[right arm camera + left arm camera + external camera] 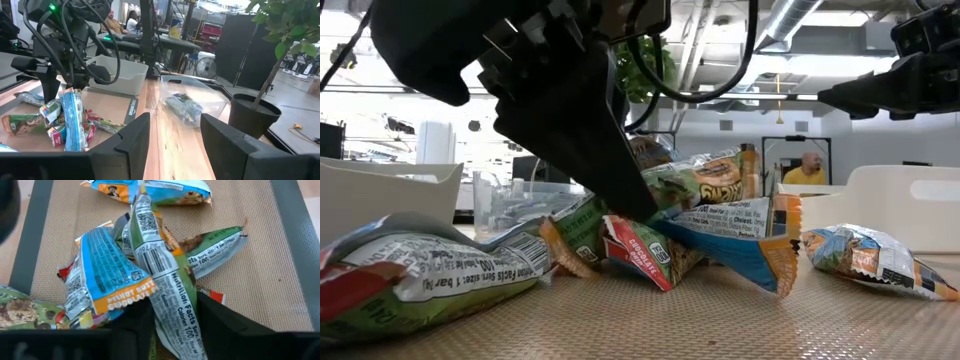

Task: Pick and place Granola Bars by type
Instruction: Put the yellow granola bar into the gray bin

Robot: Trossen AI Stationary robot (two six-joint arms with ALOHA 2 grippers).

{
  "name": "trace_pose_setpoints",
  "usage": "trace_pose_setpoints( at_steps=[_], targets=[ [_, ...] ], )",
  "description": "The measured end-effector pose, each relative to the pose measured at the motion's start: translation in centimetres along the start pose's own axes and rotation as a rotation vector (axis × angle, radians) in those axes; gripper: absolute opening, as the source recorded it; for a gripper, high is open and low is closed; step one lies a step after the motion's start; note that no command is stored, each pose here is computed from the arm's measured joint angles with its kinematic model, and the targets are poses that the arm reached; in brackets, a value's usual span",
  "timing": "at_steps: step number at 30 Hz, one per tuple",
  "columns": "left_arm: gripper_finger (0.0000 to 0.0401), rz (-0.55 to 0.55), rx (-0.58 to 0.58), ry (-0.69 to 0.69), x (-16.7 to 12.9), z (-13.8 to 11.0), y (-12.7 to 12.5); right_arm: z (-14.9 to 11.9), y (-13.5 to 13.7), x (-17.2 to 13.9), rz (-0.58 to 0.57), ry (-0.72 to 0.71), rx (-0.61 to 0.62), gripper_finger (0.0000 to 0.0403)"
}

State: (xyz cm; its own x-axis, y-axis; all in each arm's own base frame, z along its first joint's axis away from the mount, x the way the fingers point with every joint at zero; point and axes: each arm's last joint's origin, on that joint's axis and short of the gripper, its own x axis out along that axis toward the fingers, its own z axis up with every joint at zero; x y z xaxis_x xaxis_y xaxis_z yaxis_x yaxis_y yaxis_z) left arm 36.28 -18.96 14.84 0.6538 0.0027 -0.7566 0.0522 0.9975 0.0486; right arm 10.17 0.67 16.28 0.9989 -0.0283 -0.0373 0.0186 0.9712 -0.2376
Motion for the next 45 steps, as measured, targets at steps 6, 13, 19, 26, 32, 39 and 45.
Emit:
trace_pose_setpoints(
  at_steps=[6,13,19,26,32,39,45],
  targets=[
    [0.0052,0.001,0.002,0.000,0.0,0.0,0.0,0.0,0.0,0.0,0.000,0.000,0.000,0.0171],
    [0.0037,0.015,-0.029,0.031,-2.3,0.5,0.6,0.0,0.0,0.0,0.000,0.000,0.000,0.0171],
    [0.0039,0.104,-0.147,0.112,-6.5,0.6,2.2,0.0,0.0,0.0,0.000,0.000,0.000,0.0171],
    [0.0040,0.236,-0.405,0.314,-11.5,-0.9,4.4,0.0,0.0,0.0,0.000,0.000,0.000,0.0171],
    [0.0040,0.302,-0.650,0.603,-14.4,-3.1,4.8,0.0,0.0,0.0,0.000,-0.001,0.000,0.0171],
    [0.0041,0.367,-0.785,0.744,-15.5,-4.2,4.3,0.0,0.0,0.0,-0.001,-0.001,0.000,0.0171],
    [0.0041,0.405,-0.815,0.749,-15.2,-4.8,4.5,0.0,0.0,0.0,-0.001,-0.001,0.000,0.0171]
  ],
)
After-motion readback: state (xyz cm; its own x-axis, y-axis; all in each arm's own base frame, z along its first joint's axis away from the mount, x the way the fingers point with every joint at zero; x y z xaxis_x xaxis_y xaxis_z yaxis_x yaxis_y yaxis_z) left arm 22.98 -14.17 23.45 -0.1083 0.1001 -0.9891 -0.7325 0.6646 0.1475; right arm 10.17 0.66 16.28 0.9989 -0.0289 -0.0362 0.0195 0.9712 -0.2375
